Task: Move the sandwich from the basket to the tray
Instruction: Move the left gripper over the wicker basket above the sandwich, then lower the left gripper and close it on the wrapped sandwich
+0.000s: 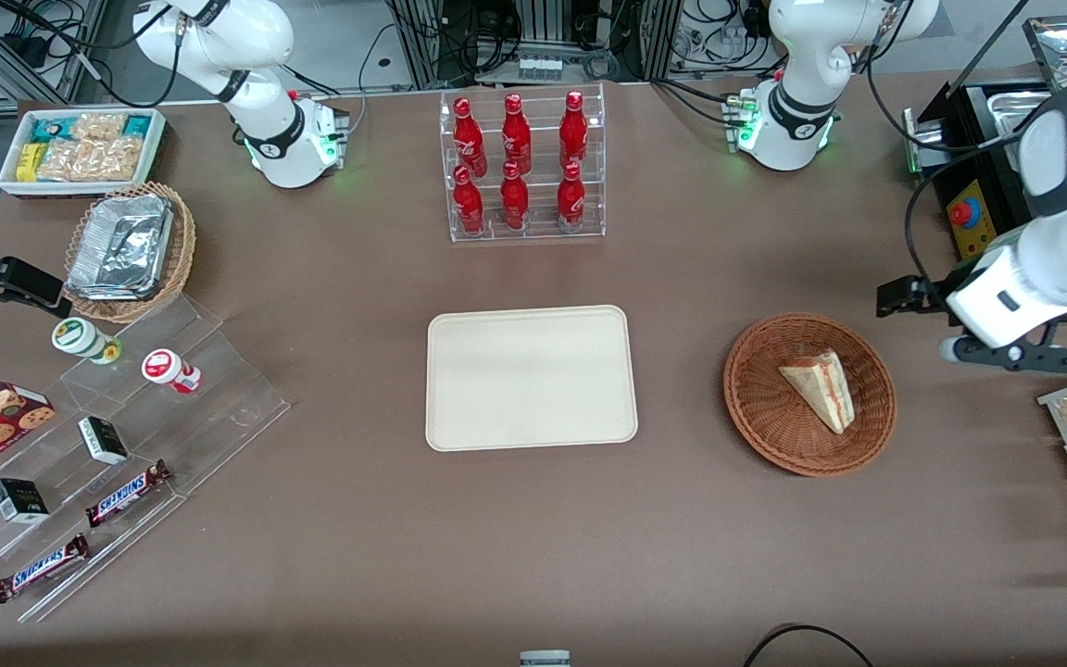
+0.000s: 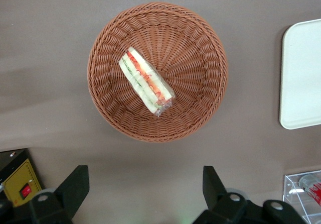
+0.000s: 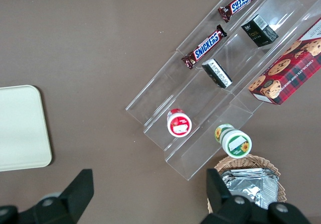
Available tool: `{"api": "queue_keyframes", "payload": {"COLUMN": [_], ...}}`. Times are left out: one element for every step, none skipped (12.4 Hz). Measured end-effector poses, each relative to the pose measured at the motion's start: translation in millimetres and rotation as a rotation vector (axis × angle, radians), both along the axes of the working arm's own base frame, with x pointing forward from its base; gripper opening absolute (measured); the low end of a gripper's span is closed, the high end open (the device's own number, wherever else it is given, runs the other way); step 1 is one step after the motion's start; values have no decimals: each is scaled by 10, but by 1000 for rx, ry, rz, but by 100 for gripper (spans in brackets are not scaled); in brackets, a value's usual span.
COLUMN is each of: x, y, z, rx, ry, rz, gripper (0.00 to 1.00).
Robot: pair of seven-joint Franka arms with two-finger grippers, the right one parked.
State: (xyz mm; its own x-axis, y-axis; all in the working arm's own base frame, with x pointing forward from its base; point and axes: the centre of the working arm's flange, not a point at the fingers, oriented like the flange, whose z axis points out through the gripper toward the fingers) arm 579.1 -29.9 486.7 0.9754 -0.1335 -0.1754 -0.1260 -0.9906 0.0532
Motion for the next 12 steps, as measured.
{"api": "queue_keyframes", "payload": {"x": [8,16,20,22,23,28,33,42,53,63,68,64], "y": [3,5,7,10,10,10,10,8,3,-20,-73,-147], "z": [-130,-245,-350,-444,-520,-575,-613,-642,-675,-727,-805,-906], "rx": [0,1,2,4,7,9,13,17,23,28,33,38], "ry": [2,1,-3,-6,-5,-3,0,0,-3,-13,-29,-45], "rz": [2,3,10,23,37,48,65,90,120,155,197,244], "gripper": [100,100,100,100,100,100,100,100,100,100,100,100]}}
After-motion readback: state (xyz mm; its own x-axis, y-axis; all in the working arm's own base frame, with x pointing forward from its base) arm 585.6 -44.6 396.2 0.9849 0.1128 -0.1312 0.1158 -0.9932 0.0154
